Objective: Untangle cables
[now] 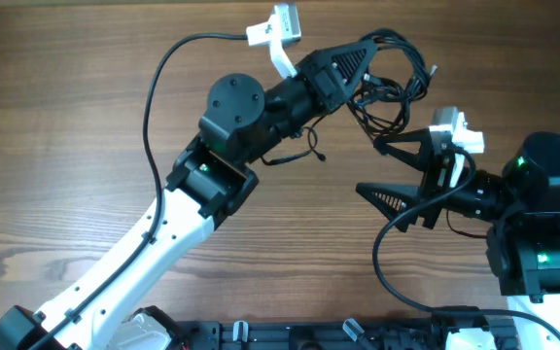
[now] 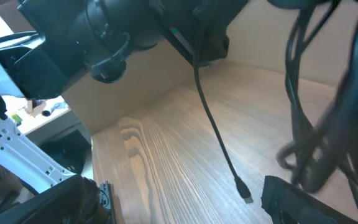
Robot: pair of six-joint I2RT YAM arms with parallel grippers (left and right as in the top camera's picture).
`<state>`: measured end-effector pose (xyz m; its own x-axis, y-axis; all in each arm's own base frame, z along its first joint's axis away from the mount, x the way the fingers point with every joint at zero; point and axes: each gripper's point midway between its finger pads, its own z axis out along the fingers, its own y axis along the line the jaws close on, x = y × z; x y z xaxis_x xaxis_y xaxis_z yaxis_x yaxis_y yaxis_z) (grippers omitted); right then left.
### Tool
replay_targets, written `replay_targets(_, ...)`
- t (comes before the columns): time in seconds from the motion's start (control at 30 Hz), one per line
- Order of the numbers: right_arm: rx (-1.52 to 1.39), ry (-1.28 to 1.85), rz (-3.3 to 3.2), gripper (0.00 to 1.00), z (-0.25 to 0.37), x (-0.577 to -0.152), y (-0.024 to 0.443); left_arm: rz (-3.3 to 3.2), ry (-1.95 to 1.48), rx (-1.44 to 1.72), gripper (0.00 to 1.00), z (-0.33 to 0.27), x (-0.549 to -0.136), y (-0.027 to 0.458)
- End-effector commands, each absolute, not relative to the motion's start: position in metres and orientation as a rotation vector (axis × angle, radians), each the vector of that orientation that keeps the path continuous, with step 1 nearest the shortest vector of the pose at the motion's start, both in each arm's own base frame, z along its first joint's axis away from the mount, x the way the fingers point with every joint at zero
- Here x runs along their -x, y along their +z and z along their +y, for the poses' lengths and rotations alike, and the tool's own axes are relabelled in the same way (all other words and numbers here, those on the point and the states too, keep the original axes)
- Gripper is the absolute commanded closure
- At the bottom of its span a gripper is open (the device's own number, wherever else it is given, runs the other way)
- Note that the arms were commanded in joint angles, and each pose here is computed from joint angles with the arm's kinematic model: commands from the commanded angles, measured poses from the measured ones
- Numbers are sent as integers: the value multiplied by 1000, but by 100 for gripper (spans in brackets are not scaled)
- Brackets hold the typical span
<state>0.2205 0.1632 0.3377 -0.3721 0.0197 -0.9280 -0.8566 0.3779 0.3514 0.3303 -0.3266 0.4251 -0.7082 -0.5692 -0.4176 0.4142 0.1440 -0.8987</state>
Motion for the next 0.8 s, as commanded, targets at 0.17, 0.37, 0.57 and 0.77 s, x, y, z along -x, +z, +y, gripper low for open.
replay_targets(0.17,683,1106,1690,7,160,-230,342,1617,-1565,-15,96,-331,-315,441)
replay_targets(0.37,569,1077,1762,15,153,-241,335,1589,-1328,70,96,-310,-342,433)
replay_targets(0.57,341,851,1905,13,123,-261,311,1595,-1232,140,96,-297,-353,427)
replay_targets(0.77,212,627,1878,12,93,-268,319,1613,-1208,159,96,-294,-355,421)
